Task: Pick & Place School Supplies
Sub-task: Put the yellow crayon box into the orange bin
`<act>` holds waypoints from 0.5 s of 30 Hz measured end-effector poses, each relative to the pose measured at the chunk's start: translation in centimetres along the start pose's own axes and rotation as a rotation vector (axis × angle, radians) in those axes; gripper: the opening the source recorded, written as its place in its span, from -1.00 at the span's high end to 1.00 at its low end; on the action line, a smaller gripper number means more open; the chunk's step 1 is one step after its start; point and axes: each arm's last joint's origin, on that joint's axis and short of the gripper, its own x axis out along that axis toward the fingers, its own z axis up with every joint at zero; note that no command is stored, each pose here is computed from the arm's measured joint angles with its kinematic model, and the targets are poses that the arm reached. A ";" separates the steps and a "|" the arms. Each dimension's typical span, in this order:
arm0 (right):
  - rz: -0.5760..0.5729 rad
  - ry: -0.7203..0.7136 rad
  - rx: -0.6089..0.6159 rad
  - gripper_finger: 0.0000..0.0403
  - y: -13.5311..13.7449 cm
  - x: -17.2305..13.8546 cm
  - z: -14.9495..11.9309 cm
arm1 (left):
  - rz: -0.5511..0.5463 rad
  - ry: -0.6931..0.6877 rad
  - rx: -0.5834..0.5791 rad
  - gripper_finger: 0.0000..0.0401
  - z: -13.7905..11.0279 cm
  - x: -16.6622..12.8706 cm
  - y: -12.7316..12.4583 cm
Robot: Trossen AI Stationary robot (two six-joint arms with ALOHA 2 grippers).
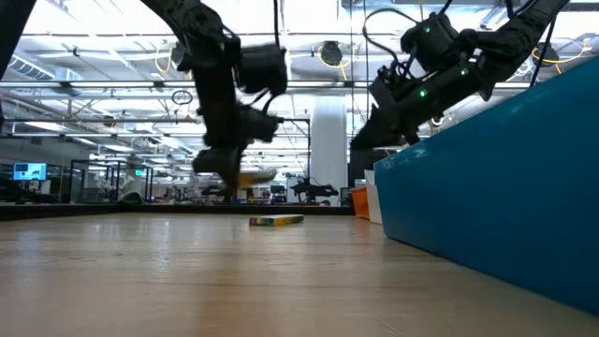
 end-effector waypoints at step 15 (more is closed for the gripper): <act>0.203 -0.135 -0.053 0.62 3.8 2.0 -1.1 | 0.427 -0.302 0.056 0.43 4.9 -4.9 -3.0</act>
